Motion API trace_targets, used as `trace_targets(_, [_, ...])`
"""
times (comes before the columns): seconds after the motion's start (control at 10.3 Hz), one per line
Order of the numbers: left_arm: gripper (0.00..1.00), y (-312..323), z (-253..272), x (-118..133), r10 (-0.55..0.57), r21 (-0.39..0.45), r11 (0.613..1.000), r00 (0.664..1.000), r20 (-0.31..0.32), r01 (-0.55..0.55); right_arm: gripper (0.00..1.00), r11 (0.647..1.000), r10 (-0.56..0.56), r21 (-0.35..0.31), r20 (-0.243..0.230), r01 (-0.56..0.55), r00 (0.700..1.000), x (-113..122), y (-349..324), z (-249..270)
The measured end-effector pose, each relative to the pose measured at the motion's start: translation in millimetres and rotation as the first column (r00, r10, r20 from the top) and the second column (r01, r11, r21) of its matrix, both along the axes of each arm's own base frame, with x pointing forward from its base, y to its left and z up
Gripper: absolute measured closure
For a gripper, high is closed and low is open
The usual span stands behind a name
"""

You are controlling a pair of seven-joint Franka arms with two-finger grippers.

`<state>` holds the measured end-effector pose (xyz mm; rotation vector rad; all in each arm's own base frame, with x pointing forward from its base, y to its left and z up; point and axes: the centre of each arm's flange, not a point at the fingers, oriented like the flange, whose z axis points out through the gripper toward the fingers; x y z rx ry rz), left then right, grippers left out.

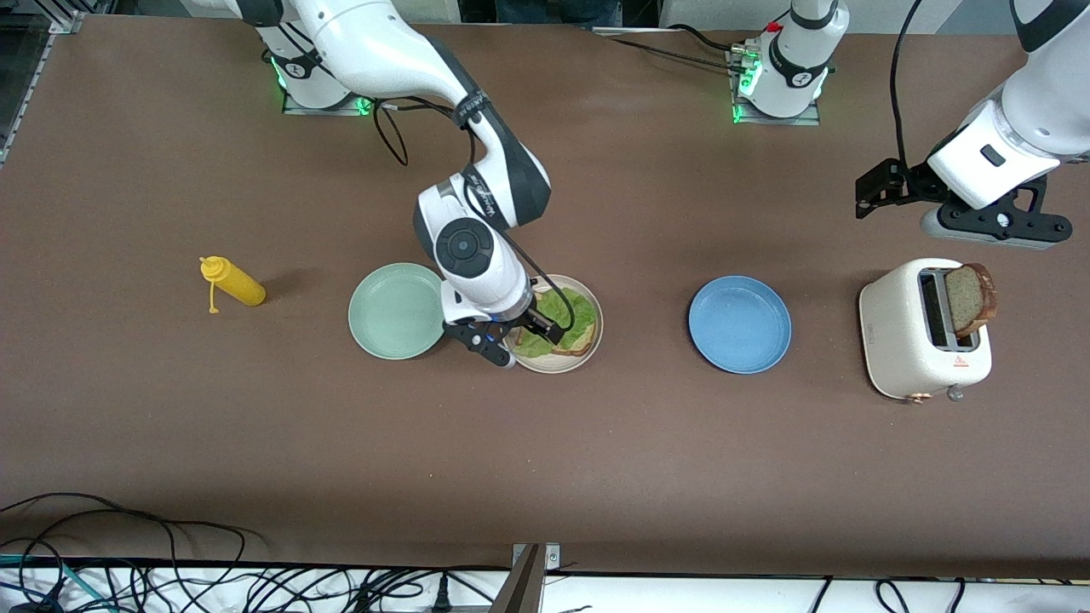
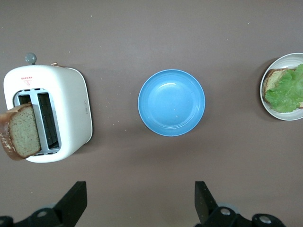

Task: Make sandwich on beige plate with both arms
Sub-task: 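Lower the lettuce onto the bread and open the right gripper, then move the right gripper back toward the yellow mustard bottle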

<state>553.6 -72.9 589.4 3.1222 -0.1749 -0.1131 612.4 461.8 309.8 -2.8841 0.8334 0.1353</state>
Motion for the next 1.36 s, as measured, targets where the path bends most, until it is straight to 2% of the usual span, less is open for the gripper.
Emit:
trace_targets(0.19, [0.00, 0, 0, 0, 0.000, 0.000, 1.000, 1.000, 0.000, 0.000, 0.00, 0.994, 0.108, -0.021, -0.057, -0.110, 0.992, 11, -38, 39])
trace_targets(0.29, [0.00, 0, 0, 0, 0.000, 0.000, 1.000, 1.000, 0.000, 0.000, 0.00, 0.980, 0.190, -0.043, -0.094, -0.195, 0.977, 17, -66, 55])
trace_targets(0.49, [0.00, 0, -1, 0, 0.000, 0.000, 1.000, 1.000, -0.001, 0.000, 0.00, 0.918, 0.379, -0.048, -0.179, -0.393, 0.908, 23, -132, 95])
trace_targets(0.68, [0.00, 0, -1, 0, 0.000, 0.000, 1.000, 1.000, -0.002, 0.000, 0.00, 0.844, 0.517, -0.020, -0.236, -0.536, 0.823, 28, -205, 130])
trace_targets(1.07, [0.00, 0, -1, 1, 0.000, 0.000, 1.000, 1.000, -0.002, 0.000, 0.00, 0.710, 0.695, 0.082, -0.239, -0.699, 0.678, 30, -371, 142])
trace_targets(1.36, [0.00, 0, -1, 1, 0.000, 0.000, 1.000, 1.000, -0.002, 0.000, 0.00, 0.565, 0.822, 0.150, -0.184, -0.811, 0.539, 20, -464, 122])
